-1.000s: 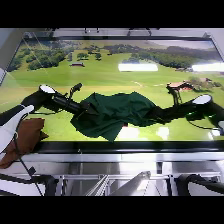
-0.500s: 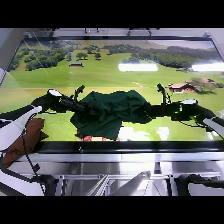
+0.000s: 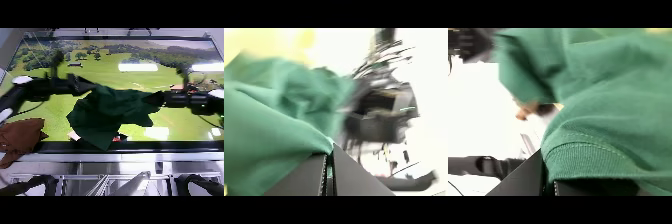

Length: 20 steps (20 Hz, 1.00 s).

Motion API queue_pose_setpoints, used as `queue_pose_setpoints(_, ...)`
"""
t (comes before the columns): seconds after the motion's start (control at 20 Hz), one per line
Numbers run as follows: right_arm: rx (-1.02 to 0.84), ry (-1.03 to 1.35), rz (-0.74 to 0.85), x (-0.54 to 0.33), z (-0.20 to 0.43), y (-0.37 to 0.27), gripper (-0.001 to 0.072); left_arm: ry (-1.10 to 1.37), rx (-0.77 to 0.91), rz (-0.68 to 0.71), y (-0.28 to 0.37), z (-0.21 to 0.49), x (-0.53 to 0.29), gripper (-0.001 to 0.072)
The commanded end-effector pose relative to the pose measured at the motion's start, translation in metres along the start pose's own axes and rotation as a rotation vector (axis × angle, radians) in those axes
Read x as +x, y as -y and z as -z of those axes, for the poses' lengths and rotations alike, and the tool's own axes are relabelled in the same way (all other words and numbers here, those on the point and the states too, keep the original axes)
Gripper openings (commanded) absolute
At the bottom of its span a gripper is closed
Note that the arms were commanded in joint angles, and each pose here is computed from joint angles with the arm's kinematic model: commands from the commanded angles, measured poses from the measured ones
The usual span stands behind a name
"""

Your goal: Fold the shirts.

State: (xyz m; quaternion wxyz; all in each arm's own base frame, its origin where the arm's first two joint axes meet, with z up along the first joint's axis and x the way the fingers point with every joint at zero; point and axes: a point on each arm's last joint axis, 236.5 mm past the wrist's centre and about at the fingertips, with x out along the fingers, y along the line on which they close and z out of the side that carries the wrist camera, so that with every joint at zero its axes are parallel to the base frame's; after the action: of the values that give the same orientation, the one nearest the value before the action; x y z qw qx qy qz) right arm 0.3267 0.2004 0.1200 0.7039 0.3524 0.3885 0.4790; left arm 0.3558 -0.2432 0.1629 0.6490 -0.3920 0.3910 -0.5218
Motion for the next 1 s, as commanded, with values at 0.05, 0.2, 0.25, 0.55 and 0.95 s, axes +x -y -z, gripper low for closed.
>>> queue_pose_setpoints(0.05,-0.336,0.171,-0.007,-0.069,-0.033,-0.136,0.0031,0.314,0.438,0.126,0.196,-0.01,-0.084,0.0006)
queue_pose_setpoints(0.2,-0.642,0.315,0.059,-0.103,-0.032,-0.23,0.0031,0.592,0.766,-0.008,0.306,0.007,-0.135,0.0024)
queue_pose_setpoints(0.25,-0.724,0.368,0.09,-0.111,-0.028,-0.255,0.0031,0.638,0.886,-0.058,0.338,0.02,-0.142,0.0024)
queue_pose_setpoints(0.55,-0.892,0.511,0.169,-0.124,-0.009,-0.304,0.0031,0.636,1.092,-0.283,0.386,0.023,-0.145,0.0026)
queue_pose_setpoints(0.95,-0.487,0.415,0.186,-0.108,-0.059,-0.156,0.0031,0.16,0.72,-0.276,0.206,-0.055,-0.08,0.0024)
